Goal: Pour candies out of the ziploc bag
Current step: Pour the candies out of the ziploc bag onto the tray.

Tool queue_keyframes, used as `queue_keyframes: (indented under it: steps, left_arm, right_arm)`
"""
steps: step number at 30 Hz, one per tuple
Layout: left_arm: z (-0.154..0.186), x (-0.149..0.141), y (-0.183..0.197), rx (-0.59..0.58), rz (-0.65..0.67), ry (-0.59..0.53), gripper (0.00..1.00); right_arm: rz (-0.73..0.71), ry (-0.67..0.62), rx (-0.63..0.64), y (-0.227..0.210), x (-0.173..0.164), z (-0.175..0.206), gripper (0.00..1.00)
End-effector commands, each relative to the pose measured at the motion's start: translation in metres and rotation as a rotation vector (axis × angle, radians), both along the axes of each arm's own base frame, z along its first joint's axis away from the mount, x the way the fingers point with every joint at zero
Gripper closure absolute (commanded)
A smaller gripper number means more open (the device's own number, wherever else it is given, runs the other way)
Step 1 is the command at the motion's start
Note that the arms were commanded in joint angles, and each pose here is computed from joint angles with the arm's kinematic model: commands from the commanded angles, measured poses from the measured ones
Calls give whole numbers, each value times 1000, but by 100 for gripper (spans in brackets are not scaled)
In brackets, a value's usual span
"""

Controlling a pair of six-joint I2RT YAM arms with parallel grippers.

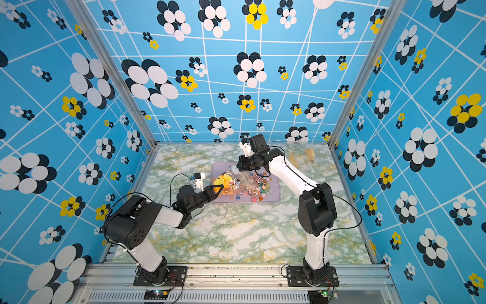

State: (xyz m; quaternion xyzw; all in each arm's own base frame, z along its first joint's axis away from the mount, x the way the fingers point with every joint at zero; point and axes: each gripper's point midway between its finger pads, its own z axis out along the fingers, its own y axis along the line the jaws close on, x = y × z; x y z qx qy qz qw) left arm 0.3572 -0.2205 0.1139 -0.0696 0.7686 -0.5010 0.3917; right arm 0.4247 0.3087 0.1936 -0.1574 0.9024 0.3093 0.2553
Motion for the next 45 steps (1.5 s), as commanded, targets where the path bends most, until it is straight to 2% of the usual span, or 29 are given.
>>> queue_keyframes:
  steps: [1, 15, 22, 23, 29, 39, 45]
  left_arm:
    - [30, 7, 10, 44, 30, -130, 100]
    - [63, 4, 31, 253, 85, -211, 100]
    - [69, 4, 36, 308, 96, -227, 100]
    - [71, 4, 36, 317, 99, -232, 100]
    - [82, 4, 42, 379, 118, -261, 100]
    - [89, 6, 40, 418, 126, -293, 100]
    - [97, 2, 34, 502, 135, -345, 100]
  right_arm:
    - [7, -28, 75, 9, 8, 10, 100]
    - [28, 33, 114, 28, -2, -16, 100]
    - [32, 23, 132, 36, -4, -15, 100]
    - [28, 50, 117, 32, -9, -28, 100]
    - [20, 48, 130, 33, -7, -29, 100]
    - [4, 40, 143, 36, 0, -32, 100]
    - [3, 26, 167, 41, 5, -30, 100]
